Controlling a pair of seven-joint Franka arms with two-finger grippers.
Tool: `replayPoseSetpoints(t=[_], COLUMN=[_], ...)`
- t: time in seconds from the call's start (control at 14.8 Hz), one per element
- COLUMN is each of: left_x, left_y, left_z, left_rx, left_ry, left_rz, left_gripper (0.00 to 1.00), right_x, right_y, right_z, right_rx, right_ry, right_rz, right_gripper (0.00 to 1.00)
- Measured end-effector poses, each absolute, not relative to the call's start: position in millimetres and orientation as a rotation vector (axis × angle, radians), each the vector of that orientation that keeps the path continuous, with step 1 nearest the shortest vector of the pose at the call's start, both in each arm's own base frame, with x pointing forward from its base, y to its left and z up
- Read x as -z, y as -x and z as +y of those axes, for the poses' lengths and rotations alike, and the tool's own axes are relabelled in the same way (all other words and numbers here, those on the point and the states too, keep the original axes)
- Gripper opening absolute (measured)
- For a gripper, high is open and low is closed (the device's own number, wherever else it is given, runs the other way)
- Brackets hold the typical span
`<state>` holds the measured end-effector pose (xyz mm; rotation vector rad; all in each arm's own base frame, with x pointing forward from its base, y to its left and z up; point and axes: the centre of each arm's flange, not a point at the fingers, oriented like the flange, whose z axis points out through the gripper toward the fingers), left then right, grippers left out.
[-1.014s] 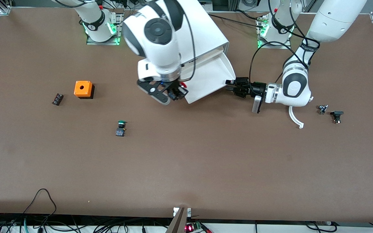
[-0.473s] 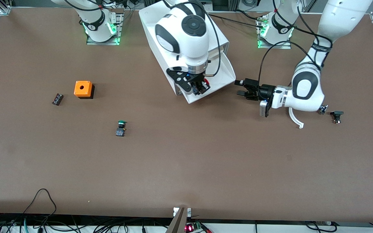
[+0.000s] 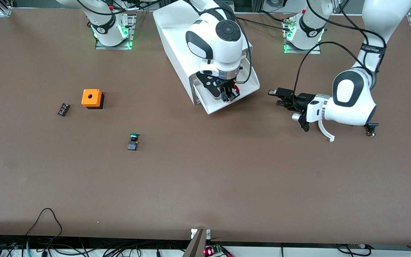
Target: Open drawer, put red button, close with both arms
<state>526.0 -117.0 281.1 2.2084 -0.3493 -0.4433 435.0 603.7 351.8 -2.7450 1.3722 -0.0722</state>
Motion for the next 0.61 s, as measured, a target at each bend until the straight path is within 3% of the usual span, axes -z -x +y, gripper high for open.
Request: replayPoseSetpoints(t=[0.14, 0.54, 0.61], left_x=[-302.7, -391.4, -406.0], left_y=[-533.5, -562.7, -566.8], left_z=[-114.4, -108.9, -107.2], left_rx=[0.497, 0.661, 0.670], left_ry=[-2.310, -2.596, -2.651], left_rz=[-0.342, -0.278, -0.264], left_gripper=[1.00, 1.00, 1.00], right_x=[-351.5, -398.0, -404.7], right_y=[-435.3, -468.3, -483.0], right_z=[605.5, 598.5, 587.8], right_rx=[0.074, 0.120, 0.125], right_ry=[2.725, 2.629, 2.640], right_rz=[1.387, 1.384, 1.361], right_gripper=[0.45, 1.00, 1.00])
